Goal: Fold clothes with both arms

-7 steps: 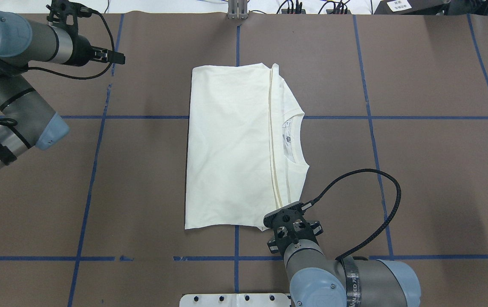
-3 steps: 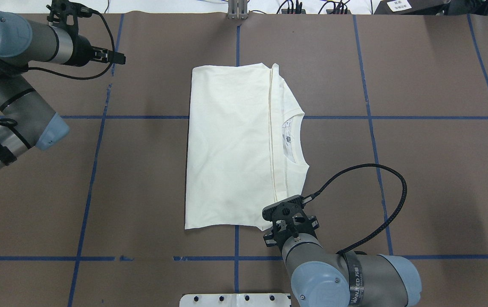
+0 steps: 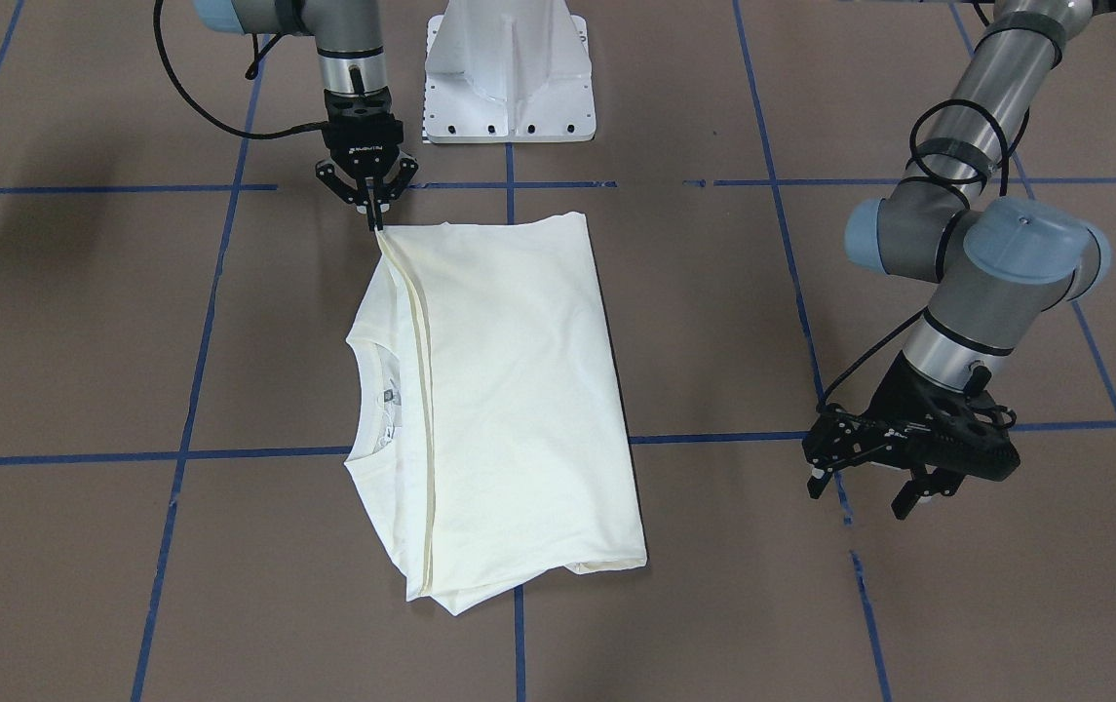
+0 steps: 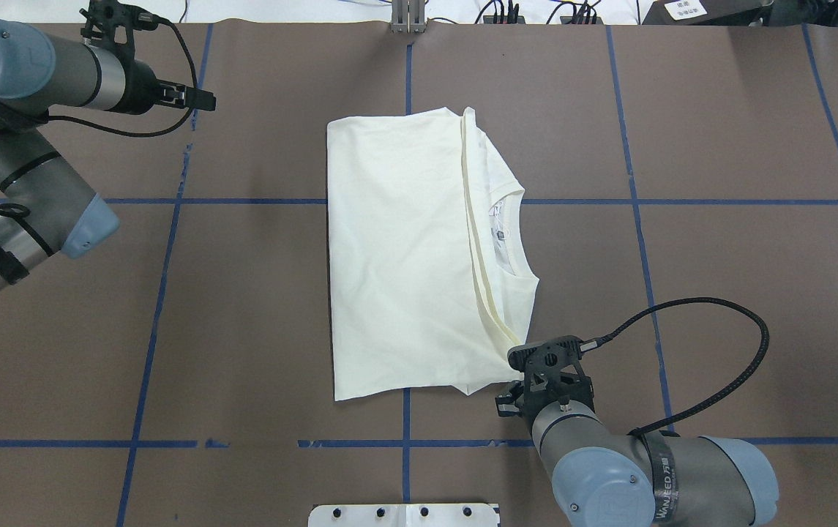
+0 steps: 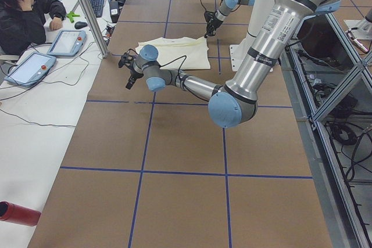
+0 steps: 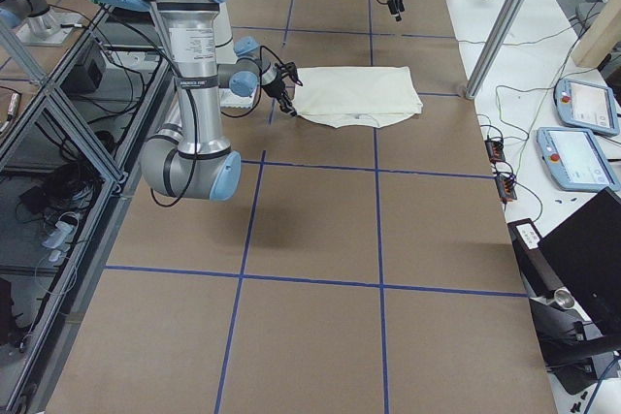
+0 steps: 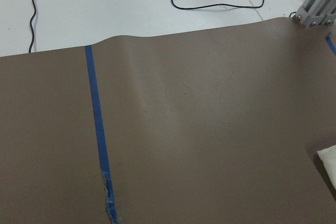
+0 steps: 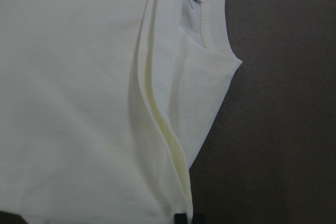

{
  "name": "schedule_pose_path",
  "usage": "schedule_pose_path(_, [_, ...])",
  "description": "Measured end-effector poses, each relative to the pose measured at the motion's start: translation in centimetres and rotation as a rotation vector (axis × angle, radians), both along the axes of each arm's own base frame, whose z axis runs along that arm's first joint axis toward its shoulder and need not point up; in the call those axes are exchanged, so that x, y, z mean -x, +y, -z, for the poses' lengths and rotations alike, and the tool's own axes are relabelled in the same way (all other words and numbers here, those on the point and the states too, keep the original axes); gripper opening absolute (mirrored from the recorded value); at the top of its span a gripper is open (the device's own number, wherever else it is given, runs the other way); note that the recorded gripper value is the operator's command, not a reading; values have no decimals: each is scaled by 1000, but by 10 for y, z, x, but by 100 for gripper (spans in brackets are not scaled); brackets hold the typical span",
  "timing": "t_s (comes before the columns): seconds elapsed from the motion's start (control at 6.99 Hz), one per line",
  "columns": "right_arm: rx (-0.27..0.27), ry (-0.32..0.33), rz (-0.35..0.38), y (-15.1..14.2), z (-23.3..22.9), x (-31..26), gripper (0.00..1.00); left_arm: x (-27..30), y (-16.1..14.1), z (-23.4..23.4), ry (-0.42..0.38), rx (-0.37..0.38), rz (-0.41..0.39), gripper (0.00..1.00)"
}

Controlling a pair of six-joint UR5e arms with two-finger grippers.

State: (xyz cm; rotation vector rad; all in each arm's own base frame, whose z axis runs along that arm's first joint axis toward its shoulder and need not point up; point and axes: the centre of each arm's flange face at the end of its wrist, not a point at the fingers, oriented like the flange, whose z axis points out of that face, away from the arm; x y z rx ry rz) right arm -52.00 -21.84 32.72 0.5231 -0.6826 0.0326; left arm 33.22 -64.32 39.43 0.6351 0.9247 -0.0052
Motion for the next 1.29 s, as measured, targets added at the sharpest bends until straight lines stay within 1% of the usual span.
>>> schedule_pose_path(0.14, [35, -24, -29, 5, -2, 1, 100, 0, 0, 0, 0, 0, 0, 100])
schedule_pose_path(0.29, [52, -48, -40, 8, 3, 0, 100, 1, 1, -1, 1, 0, 0, 100])
schedule_pose_path(0.43, [64, -80, -37, 8, 16, -5, 100, 2, 2, -3, 1, 1, 1, 100])
schedule_pose_path(0.57, [80, -108, -26, -1, 29, -15, 100, 3, 5, -3, 3, -1, 1, 100])
schedule_pose_path(0.72, [89, -123, -10, -22, 42, -24, 100, 5, 8, -1, 7, 0, -2, 100])
schedule_pose_path(1.0, [98, -127, 7, -82, 65, -27, 100, 6, 10, -1, 13, 4, -11, 100])
schedule_pose_path(1.14, [104, -108, 8, -119, 69, -21, 100, 5, 11, -1, 13, 5, -12, 100])
schedule_pose_path(1.29, [109, -75, 10, -147, 64, -16, 100, 5, 11, -1, 13, 6, -13, 100])
